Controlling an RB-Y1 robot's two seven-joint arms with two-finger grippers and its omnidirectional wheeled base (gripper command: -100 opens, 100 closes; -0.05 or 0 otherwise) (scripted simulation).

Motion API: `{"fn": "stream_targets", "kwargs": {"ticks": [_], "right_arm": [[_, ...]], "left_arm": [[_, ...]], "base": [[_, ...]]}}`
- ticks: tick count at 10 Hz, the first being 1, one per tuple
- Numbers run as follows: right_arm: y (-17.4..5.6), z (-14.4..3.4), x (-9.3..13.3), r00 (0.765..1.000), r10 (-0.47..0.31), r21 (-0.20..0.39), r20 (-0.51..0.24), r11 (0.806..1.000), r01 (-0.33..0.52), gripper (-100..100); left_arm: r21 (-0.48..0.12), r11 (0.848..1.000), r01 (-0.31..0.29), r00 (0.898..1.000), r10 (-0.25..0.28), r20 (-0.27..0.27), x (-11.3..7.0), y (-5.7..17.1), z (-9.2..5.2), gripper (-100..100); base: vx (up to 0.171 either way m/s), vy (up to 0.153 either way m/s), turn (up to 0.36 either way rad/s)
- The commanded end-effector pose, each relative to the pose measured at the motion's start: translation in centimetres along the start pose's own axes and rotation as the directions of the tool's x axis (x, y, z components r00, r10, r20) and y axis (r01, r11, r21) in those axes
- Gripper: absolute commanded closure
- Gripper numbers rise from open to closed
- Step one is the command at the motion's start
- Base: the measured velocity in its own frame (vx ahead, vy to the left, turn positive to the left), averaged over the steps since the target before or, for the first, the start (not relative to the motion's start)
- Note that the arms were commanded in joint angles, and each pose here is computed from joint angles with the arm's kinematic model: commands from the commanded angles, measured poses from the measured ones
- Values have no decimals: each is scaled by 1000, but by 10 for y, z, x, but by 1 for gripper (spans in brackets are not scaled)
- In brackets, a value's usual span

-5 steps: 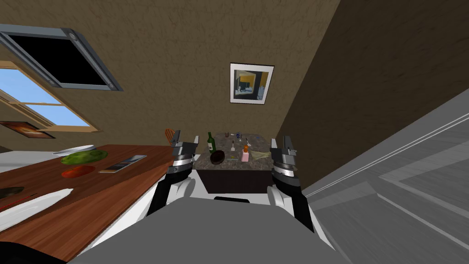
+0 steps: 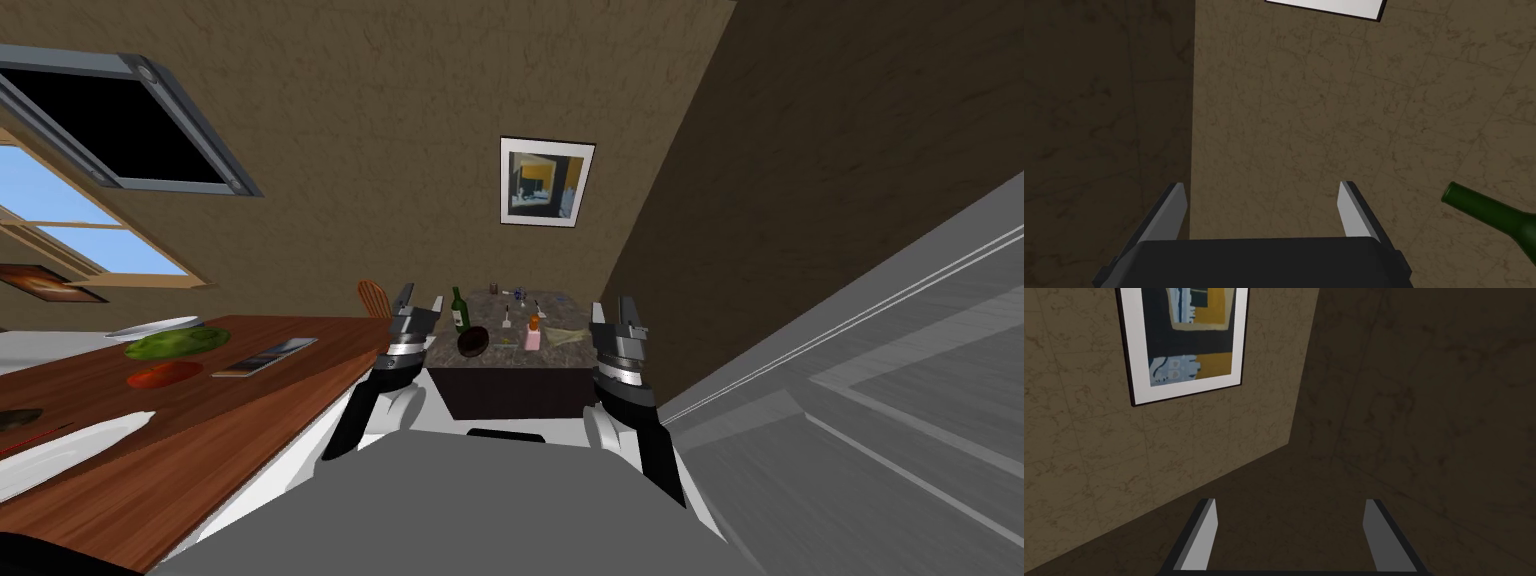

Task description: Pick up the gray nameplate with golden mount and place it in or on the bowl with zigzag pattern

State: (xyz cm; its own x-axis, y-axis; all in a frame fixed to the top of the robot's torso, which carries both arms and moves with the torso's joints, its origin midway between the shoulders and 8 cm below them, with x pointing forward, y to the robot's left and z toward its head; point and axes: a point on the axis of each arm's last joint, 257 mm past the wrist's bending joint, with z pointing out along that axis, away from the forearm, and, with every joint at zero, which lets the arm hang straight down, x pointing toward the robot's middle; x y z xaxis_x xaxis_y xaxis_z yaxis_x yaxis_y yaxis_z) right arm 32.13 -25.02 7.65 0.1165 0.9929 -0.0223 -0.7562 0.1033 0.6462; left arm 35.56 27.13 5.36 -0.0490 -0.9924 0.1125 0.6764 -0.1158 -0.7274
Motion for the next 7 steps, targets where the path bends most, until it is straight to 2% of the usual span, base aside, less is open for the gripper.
{"fn": "stream_targets", "kwargs": {"ticks": [1, 3, 4, 6, 7], "right_arm": [[0, 0, 0, 1000, 0, 0, 0, 1000, 0, 0], [0, 0, 0, 1000, 0, 0, 0, 1000, 0, 0], [0, 0, 0, 1000, 0, 0, 0, 1000, 0, 0], [0, 0, 0, 1000, 0, 0, 0, 1000, 0, 0], [0, 0, 0, 1000, 0, 0, 0, 1000, 0, 0]], "left_arm": [[-41, 999, 22, 999, -23, -28, 8, 13, 4, -100], [-91, 994, 55, 997, -60, -54, 18, 30, 10, -100], [-95, 994, 55, 997, -60, -53, 18, 31, 10, -100], [-150, 984, 94, 992, -106, -69, 27, 49, 16, -100], [-159, 983, 94, 992, -105, -67, 27, 51, 16, -100]], "base": [[-51, -35, -28], [-54, -39, -41], [-42, -27, -11], [-34, -39, -33], [-34, -35, -23]]}}
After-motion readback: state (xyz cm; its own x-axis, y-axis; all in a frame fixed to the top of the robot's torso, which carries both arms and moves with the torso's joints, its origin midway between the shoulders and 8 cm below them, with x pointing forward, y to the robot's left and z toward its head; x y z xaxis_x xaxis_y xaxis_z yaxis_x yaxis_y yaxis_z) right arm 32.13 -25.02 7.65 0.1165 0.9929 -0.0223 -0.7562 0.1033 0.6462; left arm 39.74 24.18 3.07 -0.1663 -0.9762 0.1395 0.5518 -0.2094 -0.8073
